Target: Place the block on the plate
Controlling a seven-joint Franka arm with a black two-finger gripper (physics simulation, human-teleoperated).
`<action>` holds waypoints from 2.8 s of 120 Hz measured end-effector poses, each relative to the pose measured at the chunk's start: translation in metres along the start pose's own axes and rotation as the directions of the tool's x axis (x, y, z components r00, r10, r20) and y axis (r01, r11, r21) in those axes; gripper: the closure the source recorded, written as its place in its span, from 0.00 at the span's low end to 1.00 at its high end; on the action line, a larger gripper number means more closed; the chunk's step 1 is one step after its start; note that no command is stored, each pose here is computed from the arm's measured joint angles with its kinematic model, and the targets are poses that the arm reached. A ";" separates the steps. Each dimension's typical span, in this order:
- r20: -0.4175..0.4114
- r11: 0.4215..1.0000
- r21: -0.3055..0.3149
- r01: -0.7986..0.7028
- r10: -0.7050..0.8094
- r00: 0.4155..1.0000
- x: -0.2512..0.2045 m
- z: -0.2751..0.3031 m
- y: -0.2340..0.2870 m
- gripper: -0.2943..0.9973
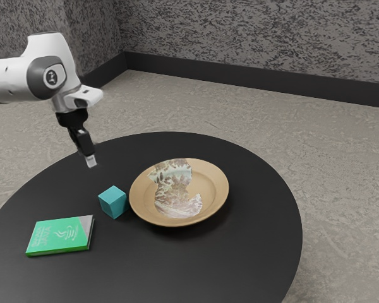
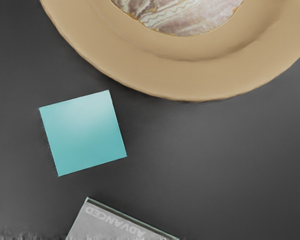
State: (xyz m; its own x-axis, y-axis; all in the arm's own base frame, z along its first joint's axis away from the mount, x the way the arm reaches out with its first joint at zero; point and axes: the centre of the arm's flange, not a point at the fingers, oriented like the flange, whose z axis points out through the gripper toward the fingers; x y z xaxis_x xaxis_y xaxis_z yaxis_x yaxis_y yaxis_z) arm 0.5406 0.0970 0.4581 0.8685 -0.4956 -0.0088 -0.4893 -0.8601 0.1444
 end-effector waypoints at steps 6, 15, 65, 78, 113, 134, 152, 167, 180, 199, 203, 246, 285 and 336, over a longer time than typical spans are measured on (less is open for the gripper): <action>-0.006 1.000 -0.001 0.029 -0.029 1.000 -0.006 0.001 -0.009 0.23; 0.002 0.998 -0.002 0.070 -0.070 0.998 -0.012 0.009 -0.026 0.23; 0.034 1.000 0.013 0.013 -0.013 0.999 0.042 0.040 0.002 0.23; 0.035 1.000 0.012 0.023 -0.024 0.999 0.044 0.050 -0.001 0.23; 0.050 0.998 -0.009 0.067 -0.067 0.996 0.025 0.092 -0.009 0.23; 0.032 0.996 -0.014 0.085 -0.085 0.996 0.014 0.100 -0.012 0.23; 0.043 0.996 -0.022 0.091 -0.090 0.995 0.019 0.118 -0.016 0.23; 0.053 0.995 -0.030 0.100 -0.098 0.994 0.020 0.133 -0.020 0.23; 0.054 0.994 -0.035 0.105 -0.103 0.993 0.022 0.141 -0.021 0.23; 0.037 0.992 -0.033 0.120 -0.118 0.992 0.016 0.137 -0.029 0.23; 0.033 0.991 -0.032 0.130 -0.129 0.991 0.011 0.136 -0.035 0.23; 0.043 0.992 -0.030 0.121 -0.120 0.992 0.012 0.145 -0.042 0.23; 0.059 0.992 -0.036 0.118 -0.116 0.991 0.023 0.161 -0.048 0.23; 0.096 0.993 -0.031 0.114 -0.111 0.989 0.039 0.187 -0.057 0.23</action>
State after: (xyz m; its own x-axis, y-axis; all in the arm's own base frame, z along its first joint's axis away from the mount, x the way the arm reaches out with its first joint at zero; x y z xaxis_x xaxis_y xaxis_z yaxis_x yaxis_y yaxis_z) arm 0.5875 0.1035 0.2647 0.9058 -0.4066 -0.1194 -0.3843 -0.9068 0.1732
